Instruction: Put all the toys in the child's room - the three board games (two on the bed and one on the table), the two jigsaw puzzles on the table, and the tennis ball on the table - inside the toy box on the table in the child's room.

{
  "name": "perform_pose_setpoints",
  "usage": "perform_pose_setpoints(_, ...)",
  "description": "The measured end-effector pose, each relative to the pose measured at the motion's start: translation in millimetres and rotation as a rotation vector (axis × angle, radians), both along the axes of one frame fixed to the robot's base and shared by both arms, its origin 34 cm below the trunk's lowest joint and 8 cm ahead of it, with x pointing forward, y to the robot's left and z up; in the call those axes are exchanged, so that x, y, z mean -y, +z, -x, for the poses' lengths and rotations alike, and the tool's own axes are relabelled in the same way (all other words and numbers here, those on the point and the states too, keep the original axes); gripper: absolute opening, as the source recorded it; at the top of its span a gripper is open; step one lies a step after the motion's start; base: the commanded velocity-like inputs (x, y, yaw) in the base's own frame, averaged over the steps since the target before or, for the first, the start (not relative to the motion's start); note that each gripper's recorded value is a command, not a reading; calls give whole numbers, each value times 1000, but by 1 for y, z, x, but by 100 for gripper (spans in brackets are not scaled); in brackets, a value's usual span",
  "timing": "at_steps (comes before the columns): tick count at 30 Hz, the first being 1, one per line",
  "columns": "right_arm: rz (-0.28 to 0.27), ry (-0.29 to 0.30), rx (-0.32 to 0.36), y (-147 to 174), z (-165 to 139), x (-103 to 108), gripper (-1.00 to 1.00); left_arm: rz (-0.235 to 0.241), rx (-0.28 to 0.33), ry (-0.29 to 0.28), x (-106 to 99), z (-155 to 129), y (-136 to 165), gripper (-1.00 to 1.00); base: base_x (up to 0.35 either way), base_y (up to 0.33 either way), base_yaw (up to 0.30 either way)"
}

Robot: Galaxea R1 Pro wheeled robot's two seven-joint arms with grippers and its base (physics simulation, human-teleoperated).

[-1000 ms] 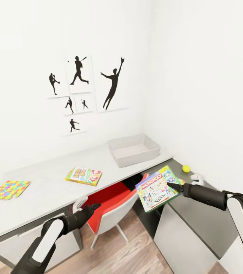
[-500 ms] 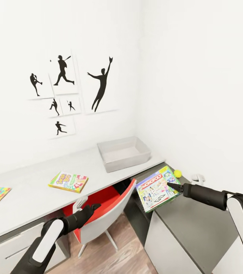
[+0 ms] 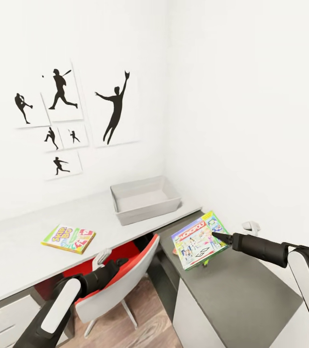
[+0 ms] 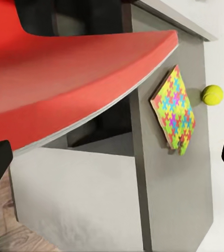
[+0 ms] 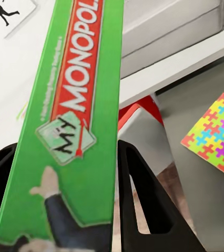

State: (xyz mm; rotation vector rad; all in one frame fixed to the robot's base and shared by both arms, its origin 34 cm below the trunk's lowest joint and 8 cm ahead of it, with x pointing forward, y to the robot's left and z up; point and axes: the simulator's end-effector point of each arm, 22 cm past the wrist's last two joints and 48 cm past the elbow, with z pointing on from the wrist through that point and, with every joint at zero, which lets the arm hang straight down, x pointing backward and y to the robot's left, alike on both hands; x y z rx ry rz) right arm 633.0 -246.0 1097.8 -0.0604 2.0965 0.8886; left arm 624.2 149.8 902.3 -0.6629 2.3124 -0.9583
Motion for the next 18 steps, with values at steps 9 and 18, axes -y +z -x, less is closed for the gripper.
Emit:
perform_pose_setpoints(9, -3, 9, -2, -1, 1, -5, -100, 1, 1, 0, 0, 0, 0, 100, 20, -30, -3)
perform_pose_setpoints(18, -7, 11, -2, -1, 1, -7, -100, 1, -1, 1, 0, 0, 0, 100, 2, -3, -3)
